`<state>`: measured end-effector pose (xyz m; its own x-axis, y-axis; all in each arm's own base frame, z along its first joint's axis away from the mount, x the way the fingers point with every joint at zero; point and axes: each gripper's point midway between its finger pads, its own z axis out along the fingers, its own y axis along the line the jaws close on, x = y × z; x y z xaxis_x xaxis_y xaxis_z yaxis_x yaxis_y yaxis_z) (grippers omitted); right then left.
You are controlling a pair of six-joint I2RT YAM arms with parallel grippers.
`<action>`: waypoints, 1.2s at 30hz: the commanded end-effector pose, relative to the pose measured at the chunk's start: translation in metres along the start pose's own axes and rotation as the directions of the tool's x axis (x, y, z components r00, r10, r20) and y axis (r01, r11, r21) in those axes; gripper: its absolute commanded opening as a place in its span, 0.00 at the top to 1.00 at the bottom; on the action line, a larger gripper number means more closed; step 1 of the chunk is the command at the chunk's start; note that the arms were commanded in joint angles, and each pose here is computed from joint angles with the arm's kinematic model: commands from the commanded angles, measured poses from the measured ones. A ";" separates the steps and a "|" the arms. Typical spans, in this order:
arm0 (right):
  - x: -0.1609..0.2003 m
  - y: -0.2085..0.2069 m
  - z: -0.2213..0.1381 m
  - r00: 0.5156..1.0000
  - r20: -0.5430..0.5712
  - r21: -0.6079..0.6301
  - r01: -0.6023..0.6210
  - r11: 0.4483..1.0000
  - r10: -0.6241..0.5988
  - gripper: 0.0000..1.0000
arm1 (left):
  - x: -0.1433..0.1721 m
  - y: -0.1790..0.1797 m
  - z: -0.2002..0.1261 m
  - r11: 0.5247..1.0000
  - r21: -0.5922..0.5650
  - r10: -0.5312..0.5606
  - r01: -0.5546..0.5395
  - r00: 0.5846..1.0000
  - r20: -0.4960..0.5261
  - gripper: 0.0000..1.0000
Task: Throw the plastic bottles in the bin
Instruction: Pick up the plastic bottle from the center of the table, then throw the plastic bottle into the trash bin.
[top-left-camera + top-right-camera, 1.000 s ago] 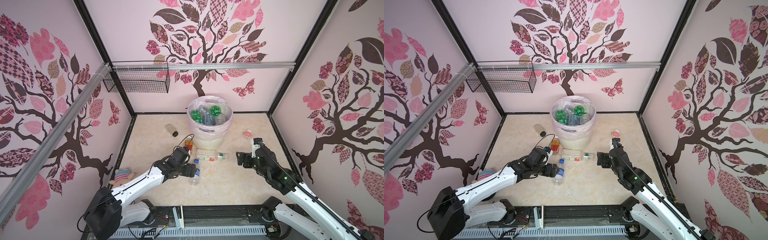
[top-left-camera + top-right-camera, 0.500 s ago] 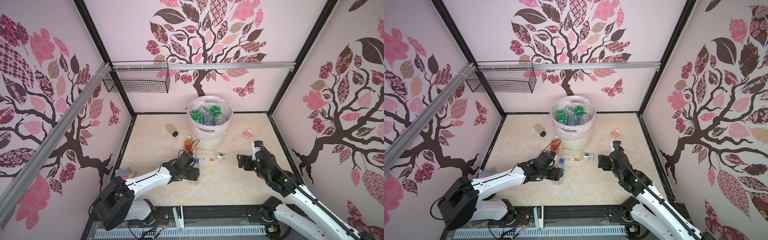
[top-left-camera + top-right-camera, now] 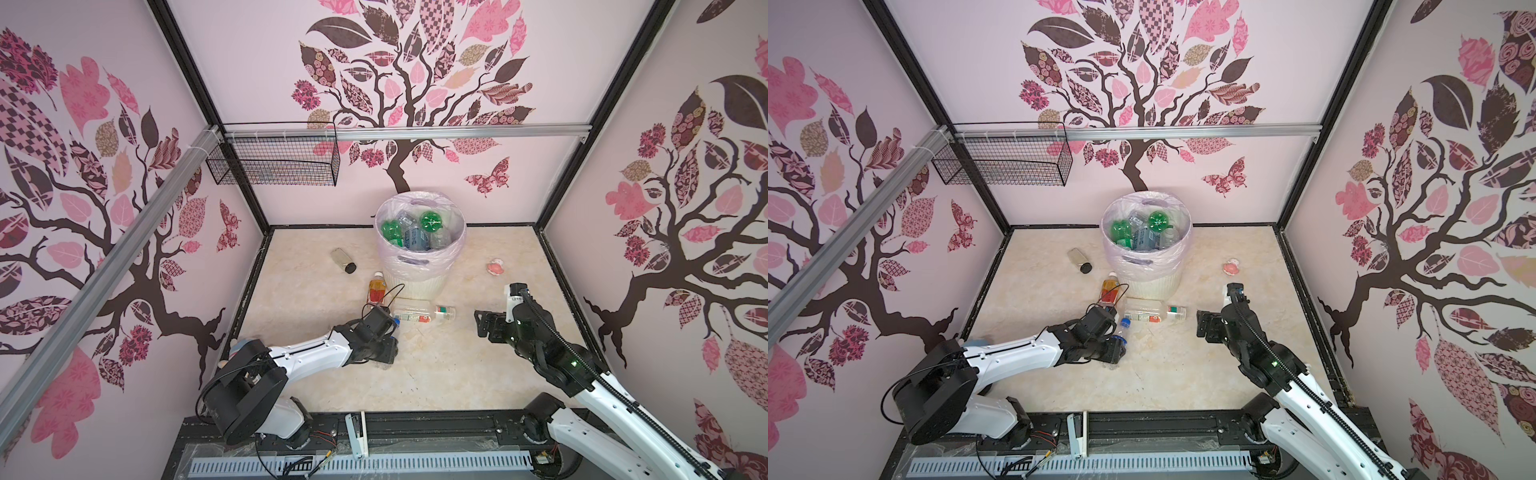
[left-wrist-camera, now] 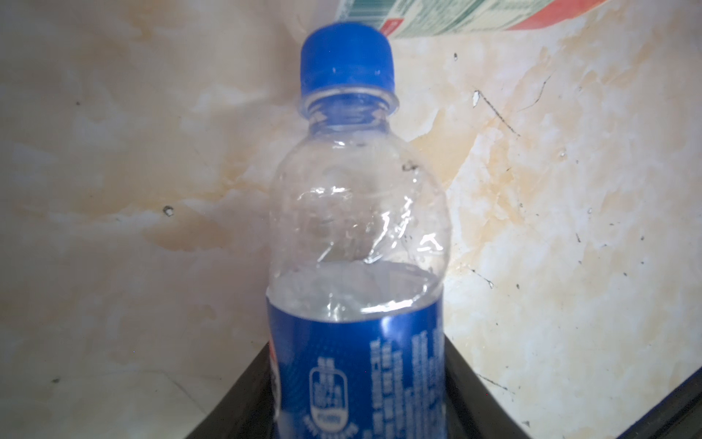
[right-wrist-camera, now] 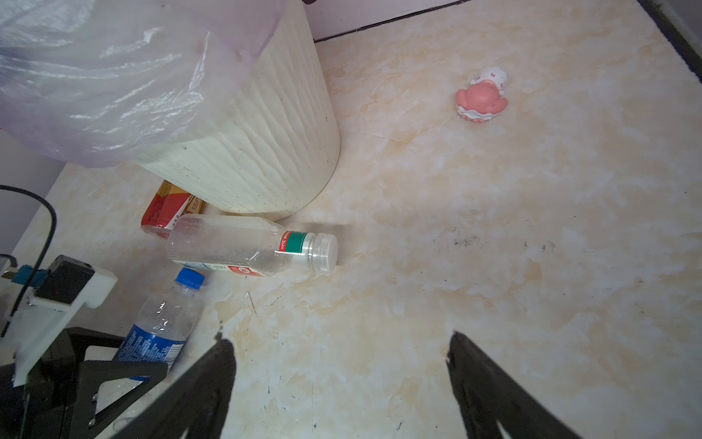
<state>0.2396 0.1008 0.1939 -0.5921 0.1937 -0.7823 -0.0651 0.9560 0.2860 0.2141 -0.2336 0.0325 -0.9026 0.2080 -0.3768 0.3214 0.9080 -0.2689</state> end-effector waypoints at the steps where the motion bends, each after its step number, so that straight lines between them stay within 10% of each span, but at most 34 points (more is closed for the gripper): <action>1: -0.001 -0.001 -0.004 1.000 0.002 0.000 -0.011 1.000 0.011 0.10 | 0.002 0.008 -0.005 0.999 -0.036 0.007 -0.007 1.000 0.015 0.47; 18: 0.003 0.005 -0.001 1.000 -0.009 -0.036 -0.006 0.999 0.005 0.10 | -0.044 0.034 -0.148 0.986 -0.162 0.069 -0.026 0.962 0.265 0.46; 26: 0.006 0.011 -0.001 1.000 -0.022 -0.072 -0.001 0.997 0.000 0.10 | -0.124 0.014 -0.248 0.981 -0.163 0.168 -0.106 0.883 0.439 0.43; 36: 0.018 0.020 -0.001 0.997 -0.074 -0.135 -0.017 0.991 0.008 0.10 | -0.231 -0.037 -0.287 0.950 -0.182 0.311 -0.252 0.804 0.507 0.43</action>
<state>0.2305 0.1204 0.1879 -0.6394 0.1779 -0.7480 -0.1511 0.9248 0.3491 0.3188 -0.2016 0.3657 -0.5290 0.2163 -0.8206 0.4285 0.9027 -0.0383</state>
